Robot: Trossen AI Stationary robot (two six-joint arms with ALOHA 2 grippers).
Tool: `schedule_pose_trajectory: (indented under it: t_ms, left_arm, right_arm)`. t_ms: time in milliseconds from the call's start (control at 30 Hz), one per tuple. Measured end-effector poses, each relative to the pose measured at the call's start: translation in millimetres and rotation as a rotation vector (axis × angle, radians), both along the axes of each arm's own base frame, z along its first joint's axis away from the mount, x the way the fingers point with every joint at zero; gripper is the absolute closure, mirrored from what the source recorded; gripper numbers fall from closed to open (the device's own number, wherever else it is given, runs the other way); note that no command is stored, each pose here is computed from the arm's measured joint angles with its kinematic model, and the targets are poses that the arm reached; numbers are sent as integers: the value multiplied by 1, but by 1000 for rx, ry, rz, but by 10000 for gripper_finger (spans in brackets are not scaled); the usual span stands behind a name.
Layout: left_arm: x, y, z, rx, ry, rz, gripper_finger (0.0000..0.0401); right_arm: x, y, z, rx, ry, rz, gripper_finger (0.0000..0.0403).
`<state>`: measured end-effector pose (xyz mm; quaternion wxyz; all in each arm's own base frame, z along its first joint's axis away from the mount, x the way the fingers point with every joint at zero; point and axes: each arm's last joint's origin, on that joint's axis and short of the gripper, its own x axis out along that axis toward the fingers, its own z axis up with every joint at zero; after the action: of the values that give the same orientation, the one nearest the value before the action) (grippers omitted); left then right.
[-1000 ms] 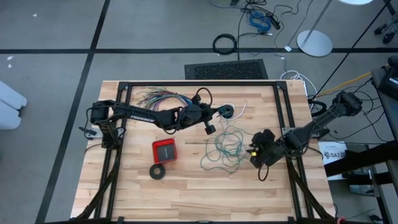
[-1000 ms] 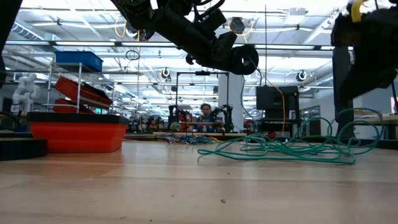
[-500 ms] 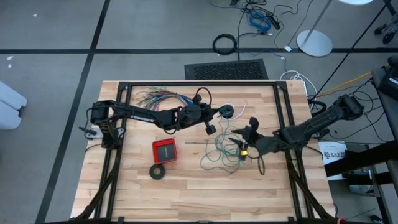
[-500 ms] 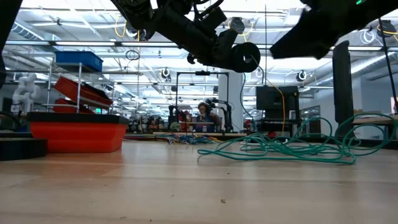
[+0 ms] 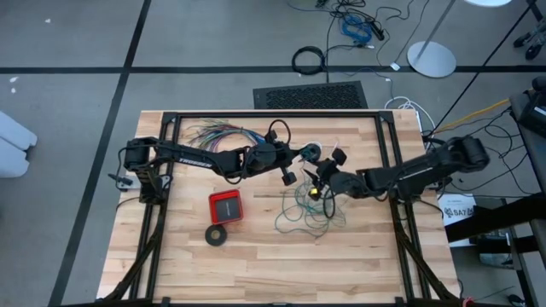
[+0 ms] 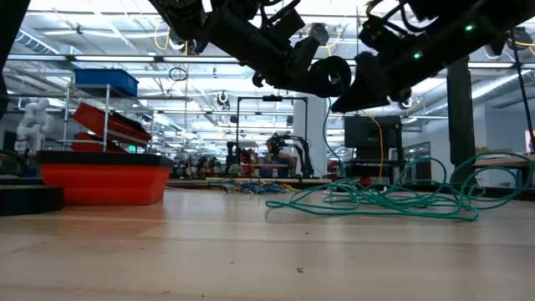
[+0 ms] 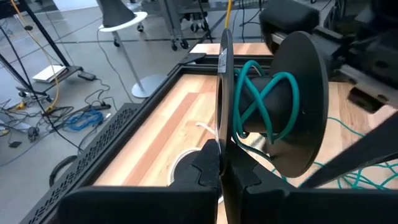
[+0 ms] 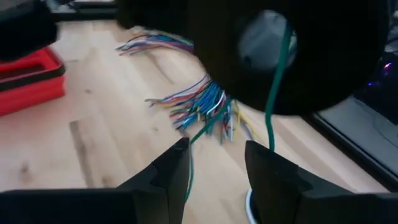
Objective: Coil cords
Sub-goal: Uncoil the green wire from the spool
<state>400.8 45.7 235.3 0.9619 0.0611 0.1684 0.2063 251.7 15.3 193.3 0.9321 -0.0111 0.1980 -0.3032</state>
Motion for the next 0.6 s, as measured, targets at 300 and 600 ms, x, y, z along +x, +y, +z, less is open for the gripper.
schedule_pose_trajectory:
  t_ms: [300, 600]
  left_arm:
    - [0, 0, 0, 0, 0, -1, 401]
    - [0, 0, 0, -3, 0, -8, 401]
  right_arm:
    - [9, -17, -1, -24, -41, -54, 265]
    - [14, -25, -9, 37, -36, -5, 393]
